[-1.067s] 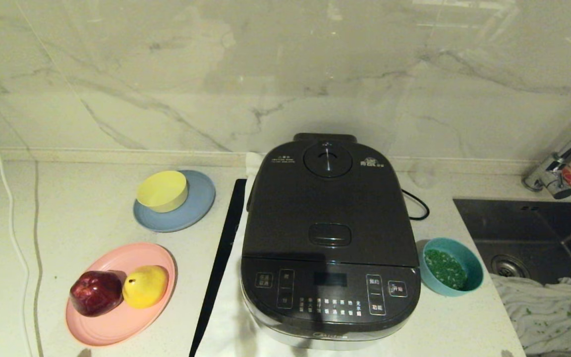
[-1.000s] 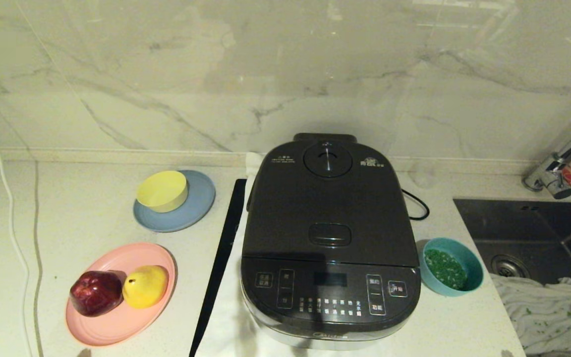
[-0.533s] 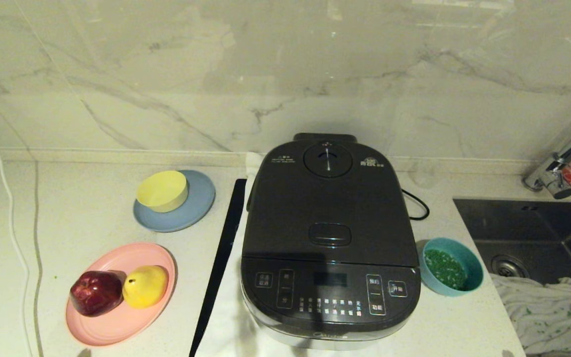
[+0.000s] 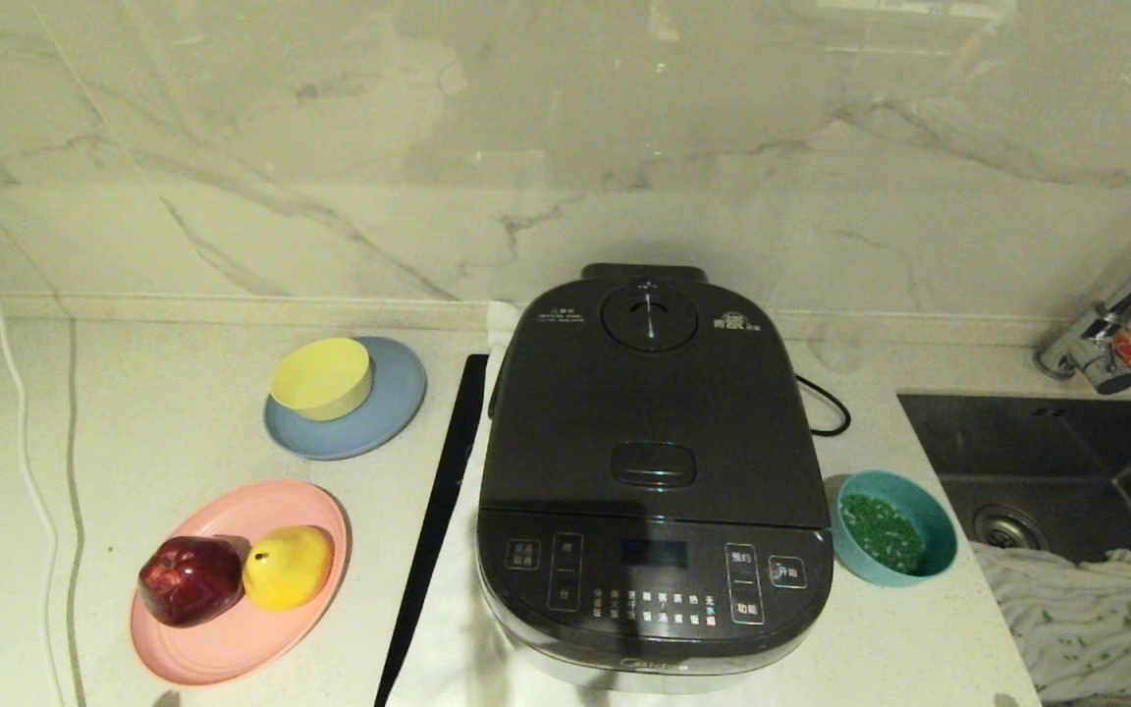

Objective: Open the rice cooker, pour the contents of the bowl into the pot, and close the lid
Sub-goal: Open the rice cooker

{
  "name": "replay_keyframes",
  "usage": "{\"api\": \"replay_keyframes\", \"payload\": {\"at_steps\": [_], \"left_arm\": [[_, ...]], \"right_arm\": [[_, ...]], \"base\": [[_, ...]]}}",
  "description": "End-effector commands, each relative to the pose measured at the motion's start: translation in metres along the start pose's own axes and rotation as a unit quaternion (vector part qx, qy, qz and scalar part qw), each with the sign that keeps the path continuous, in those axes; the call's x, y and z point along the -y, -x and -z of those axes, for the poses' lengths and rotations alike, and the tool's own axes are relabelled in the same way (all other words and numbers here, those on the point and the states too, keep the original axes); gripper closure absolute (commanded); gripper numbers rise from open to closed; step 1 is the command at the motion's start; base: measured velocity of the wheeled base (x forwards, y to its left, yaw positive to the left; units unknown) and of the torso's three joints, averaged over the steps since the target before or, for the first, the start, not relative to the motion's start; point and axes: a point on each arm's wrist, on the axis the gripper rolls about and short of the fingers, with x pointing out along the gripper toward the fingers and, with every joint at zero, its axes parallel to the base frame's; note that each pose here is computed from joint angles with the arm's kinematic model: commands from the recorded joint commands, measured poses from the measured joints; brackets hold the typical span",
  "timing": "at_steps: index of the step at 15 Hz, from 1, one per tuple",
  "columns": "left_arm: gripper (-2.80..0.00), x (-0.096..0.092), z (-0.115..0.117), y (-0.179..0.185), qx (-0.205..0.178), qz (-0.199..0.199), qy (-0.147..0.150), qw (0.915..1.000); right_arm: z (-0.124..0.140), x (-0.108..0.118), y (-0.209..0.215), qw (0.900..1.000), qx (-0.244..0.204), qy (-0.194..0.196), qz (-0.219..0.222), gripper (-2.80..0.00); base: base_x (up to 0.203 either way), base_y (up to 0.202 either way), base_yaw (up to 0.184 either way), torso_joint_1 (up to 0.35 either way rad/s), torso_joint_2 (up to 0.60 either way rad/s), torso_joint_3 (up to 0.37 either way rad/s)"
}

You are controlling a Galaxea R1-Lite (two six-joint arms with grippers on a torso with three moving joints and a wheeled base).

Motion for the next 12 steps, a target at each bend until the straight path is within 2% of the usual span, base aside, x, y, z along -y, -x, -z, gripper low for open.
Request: {"api": "replay_keyframes", "payload": {"at_steps": [1,2,4,6,8,12], "left_arm": [[0.0,0.0,0.002,0.0,-0.006,0.0,0.0,1.0],[0.0,0.0,0.003,0.0,-0.01,-0.003,-0.005,0.9999],[0.0,0.001,0.003,0.0,-0.013,0.003,-0.047,0.9988],[0.0,0.0,0.0,-0.001,-0.016,0.006,-0.048,0.9987],[0.0,0.0,-0.028,0.001,0.005,0.013,-0.04,0.9991],[0.0,-0.004,-0.103,-0.022,-0.013,0.028,0.013,0.9994]], "right_arm": [[0.0,0.0,0.0,1.0,-0.001,0.001,0.0,0.0],[0.0,0.0,0.0,1.0,-0.001,0.0,0.0,0.0],[0.0,0.0,0.0,1.0,-0.001,0.001,0.0,0.0],[0.0,0.0,0.0,1.0,-0.001,0.001,0.0,0.0],[0.0,0.0,0.0,1.0,-0.001,0.001,0.0,0.0],[0.0,0.0,0.0,1.0,-0.001,0.0,0.0,0.0]], "base": [[0.0,0.0,0.0,0.0,0.0,0.0],[0.0,0.0,0.0,0.0,0.0,0.0],[0.0,0.0,0.0,0.0,0.0,0.0],[0.0,0.0,0.0,0.0,0.0,0.0],[0.0,0.0,0.0,0.0,0.0,0.0],[0.0,0.0,0.0,0.0,0.0,0.0]]}}
